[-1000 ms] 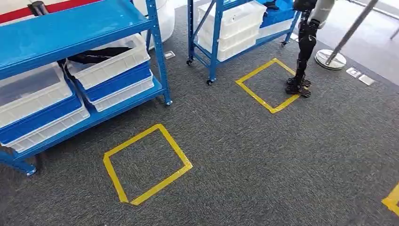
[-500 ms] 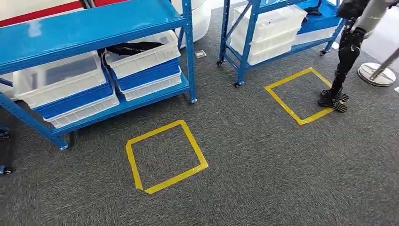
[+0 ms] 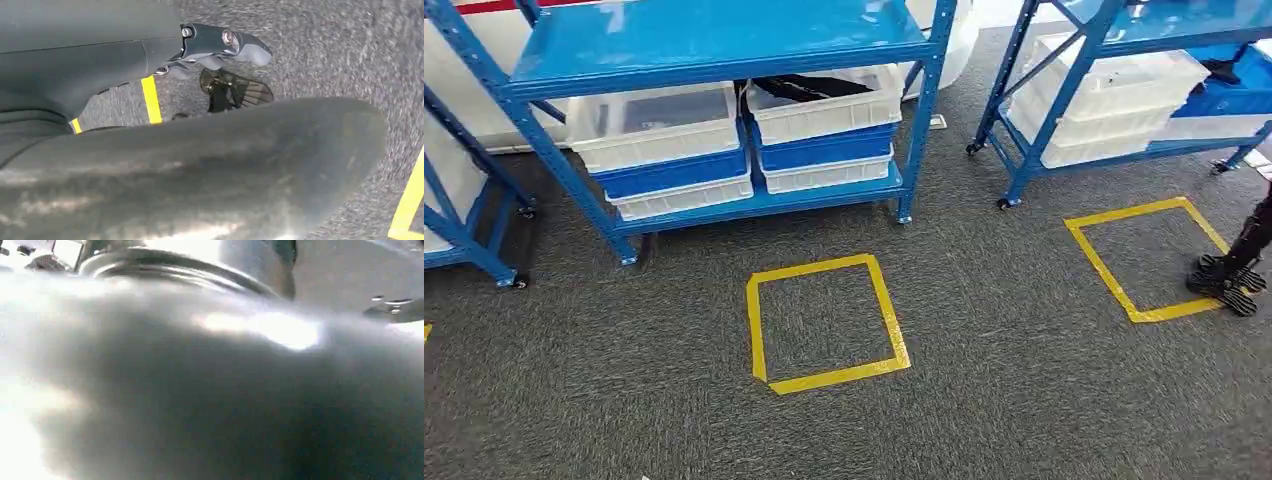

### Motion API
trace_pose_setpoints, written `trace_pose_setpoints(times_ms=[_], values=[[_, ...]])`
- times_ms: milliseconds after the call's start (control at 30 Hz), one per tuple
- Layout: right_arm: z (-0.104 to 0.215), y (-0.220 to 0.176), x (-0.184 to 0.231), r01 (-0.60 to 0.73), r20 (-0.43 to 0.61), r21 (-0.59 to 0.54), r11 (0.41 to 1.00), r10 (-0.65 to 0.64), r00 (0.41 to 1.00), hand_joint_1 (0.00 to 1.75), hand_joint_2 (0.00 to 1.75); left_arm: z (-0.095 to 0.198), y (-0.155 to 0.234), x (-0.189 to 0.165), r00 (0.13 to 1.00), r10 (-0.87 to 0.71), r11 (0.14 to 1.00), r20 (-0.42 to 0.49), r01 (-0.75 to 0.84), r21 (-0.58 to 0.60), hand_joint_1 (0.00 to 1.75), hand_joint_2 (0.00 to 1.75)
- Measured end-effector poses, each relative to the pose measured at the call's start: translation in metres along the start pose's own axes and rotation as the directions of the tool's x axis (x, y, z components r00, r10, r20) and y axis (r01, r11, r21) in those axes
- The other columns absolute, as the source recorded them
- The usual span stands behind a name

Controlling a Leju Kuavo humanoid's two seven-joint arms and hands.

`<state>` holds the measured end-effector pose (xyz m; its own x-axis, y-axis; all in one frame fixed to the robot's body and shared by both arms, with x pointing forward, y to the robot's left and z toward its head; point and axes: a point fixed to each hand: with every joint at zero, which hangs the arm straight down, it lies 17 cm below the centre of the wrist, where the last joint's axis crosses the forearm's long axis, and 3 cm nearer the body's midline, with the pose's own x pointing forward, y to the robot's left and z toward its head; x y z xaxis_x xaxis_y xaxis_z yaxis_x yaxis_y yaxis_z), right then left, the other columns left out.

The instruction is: Take the parts from the cabinet and place them on the table.

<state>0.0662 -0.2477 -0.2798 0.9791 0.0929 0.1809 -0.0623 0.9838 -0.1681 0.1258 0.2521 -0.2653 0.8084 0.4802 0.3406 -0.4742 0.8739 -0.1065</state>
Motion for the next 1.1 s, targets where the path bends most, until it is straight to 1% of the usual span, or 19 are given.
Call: trace_pose_setpoints(times_ms=[267,433,733,1100], values=[[0.0,0.0,0.005,0.004,0.009,-0.001,1.0,-0.004,1.0,0.0,0.0,0.001,0.004,-0.001,1.0,-0.015,1.0,0.01,0.015,-0.001,0.0,0.0],[0.0,0.001,-0.001,0.005,0.003,0.0,1.0,-0.005,1.0,0.0,0.0,0.0,0.001,0.002,1.0,-0.018,1.0,0.017,0.018,-0.005,0.0,0.0],[-0.001,-0.004,0.016,0.025,0.044,-0.017,1.0,-0.024,0.999,0.0,0.0,0.001,0.001,0.006,0.999,-0.025,1.0,0.04,0.026,-0.013,0.0,0.0],[-0.001,-0.005,0.004,0.033,0.025,-0.02,0.999,-0.032,0.999,0.0,0.0,0.0,0.0,0.008,0.998,-0.031,0.999,0.047,0.032,-0.015,0.0,0.0]])
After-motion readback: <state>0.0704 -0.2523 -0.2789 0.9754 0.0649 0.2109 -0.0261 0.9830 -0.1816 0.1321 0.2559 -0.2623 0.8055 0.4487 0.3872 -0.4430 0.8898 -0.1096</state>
